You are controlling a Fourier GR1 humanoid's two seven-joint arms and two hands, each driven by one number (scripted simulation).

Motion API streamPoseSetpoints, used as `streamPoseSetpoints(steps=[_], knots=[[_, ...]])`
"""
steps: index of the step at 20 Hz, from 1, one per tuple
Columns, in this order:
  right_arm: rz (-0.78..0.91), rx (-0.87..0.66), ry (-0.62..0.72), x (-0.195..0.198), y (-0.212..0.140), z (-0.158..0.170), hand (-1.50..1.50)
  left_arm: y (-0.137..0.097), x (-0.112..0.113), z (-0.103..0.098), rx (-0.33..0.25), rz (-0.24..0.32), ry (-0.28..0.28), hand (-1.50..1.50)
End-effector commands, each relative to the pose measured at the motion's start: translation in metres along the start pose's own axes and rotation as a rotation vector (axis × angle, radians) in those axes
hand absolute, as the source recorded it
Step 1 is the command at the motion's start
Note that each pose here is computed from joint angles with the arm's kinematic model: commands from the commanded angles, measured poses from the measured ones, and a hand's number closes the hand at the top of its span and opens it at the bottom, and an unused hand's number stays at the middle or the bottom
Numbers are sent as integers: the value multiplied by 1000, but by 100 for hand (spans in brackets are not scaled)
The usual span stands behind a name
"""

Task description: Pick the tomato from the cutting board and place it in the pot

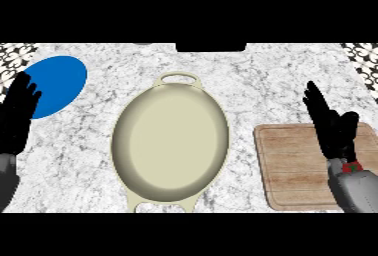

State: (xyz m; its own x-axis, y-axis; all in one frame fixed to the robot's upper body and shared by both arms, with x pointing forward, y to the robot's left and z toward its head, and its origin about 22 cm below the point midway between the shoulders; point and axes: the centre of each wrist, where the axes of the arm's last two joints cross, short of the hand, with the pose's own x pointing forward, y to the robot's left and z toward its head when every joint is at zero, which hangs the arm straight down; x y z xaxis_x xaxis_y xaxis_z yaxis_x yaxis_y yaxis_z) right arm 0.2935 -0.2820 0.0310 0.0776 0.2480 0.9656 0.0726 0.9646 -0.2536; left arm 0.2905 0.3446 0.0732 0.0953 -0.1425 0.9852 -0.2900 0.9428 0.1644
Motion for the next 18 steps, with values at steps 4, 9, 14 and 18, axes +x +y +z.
streamPoseSetpoints(steps=[4,9,14,18], knots=[[-87,-504,275,-54,-86,53,150,21,-31,22,21,-171,33,0],[563,-842,269,-78,-168,109,-150,22,-47,34,-14,-214,88,0],[526,-1009,155,-83,-110,161,-150,18,-59,55,-65,-230,93,0],[499,-899,246,-40,-101,195,-150,2,-58,64,-86,-238,61,0]])
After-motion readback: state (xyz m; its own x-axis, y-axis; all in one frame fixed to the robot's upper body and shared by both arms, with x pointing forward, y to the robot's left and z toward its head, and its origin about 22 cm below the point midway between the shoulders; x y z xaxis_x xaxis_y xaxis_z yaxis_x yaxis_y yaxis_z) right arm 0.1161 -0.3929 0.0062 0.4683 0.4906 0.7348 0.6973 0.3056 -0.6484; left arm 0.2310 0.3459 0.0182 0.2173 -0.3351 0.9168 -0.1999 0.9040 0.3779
